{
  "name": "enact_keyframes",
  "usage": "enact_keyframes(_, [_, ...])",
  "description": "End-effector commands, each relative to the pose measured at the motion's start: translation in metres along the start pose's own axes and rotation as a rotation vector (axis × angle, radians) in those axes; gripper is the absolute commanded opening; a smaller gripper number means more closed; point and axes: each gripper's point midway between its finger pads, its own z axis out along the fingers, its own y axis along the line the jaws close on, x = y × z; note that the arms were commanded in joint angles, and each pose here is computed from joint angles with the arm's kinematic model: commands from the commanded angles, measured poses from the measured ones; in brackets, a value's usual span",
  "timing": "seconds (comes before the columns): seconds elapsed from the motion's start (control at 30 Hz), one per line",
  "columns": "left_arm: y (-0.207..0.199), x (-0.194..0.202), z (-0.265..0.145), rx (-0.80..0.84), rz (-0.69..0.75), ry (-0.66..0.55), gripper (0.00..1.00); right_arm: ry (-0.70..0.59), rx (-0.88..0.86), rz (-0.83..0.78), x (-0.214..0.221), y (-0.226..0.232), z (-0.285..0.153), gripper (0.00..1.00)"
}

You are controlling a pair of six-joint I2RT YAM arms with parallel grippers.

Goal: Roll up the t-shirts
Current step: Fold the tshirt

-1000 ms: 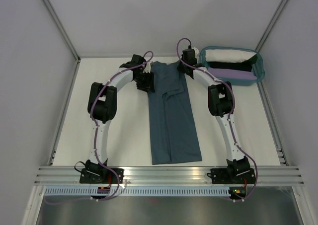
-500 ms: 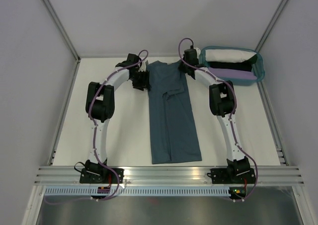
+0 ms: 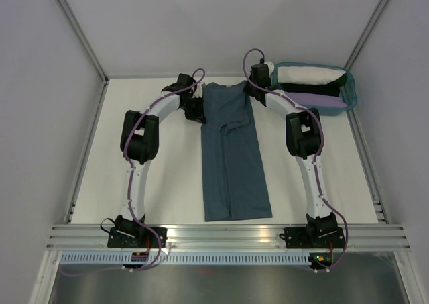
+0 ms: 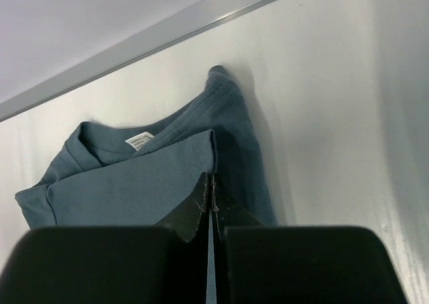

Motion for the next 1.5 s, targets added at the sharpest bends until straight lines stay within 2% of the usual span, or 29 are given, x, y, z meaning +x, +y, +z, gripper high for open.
enact_keyframes(0.0, [0.003, 0.006, 0.003, -0.002, -0.026, 0.022, 0.02, -0.073, 0.032, 0.012, -0.04, -0.006, -0.016, 0.0])
enact_keyframes(0.57, [0.001, 0.011, 0.002, 0.009, -0.025, 0.033, 0.02, -0.055, 0.023, 0.035, -0.031, -0.016, -0.011, 0.0])
enact_keyframes(0.63, [0.0, 0.011, 0.0, 0.013, -0.018, 0.031, 0.02, -0.049, 0.017, 0.028, -0.028, -0.016, -0.009, 0.04])
enact_keyframes(0.7, [-0.002, 0.01, -0.002, 0.019, -0.009, 0.029, 0.02, -0.044, 0.003, 0.018, -0.03, -0.012, -0.009, 0.11])
enact_keyframes(0.73, [-0.004, 0.01, -0.004, 0.029, -0.007, 0.029, 0.02, -0.041, 0.002, 0.013, -0.03, -0.012, -0.008, 0.2])
enact_keyframes(0.83, [-0.012, 0.008, -0.011, 0.059, 0.006, 0.023, 0.24, -0.036, -0.033, -0.014, -0.038, -0.001, -0.014, 0.29])
enact_keyframes(0.87, [-0.016, 0.008, -0.013, 0.082, 0.008, 0.025, 0.37, -0.027, -0.043, -0.021, -0.038, 0.002, -0.018, 0.31])
enact_keyframes(0.93, [-0.023, 0.001, -0.022, 0.099, 0.013, 0.01, 0.39, -0.039, -0.086, -0.027, -0.052, 0.016, -0.038, 0.33])
enact_keyframes(0.97, [-0.025, -0.001, -0.025, 0.103, 0.017, 0.004, 0.4, -0.027, -0.087, -0.03, -0.041, 0.012, -0.041, 0.34])
enact_keyframes(1.0, [-0.028, -0.007, -0.031, 0.104, 0.029, -0.014, 0.4, -0.059, -0.108, -0.041, -0.056, 0.021, -0.058, 0.34])
enact_keyframes(1.13, [-0.03, -0.027, -0.047, 0.082, 0.067, -0.069, 0.4, -0.031, -0.075, -0.064, -0.047, 0.013, -0.078, 0.34])
enact_keyframes(1.23, [-0.026, -0.046, -0.053, 0.041, 0.096, -0.118, 0.42, 0.063, -0.057, -0.069, -0.012, 0.001, -0.088, 0.33])
enact_keyframes(1.33, [-0.025, -0.063, -0.057, 0.036, 0.1, -0.155, 0.46, 0.059, -0.089, -0.072, 0.002, 0.01, -0.101, 0.36])
enact_keyframes(1.47, [-0.019, -0.067, -0.045, 0.026, 0.073, -0.152, 0.46, 0.126, -0.06, -0.059, 0.039, -0.004, -0.104, 0.37])
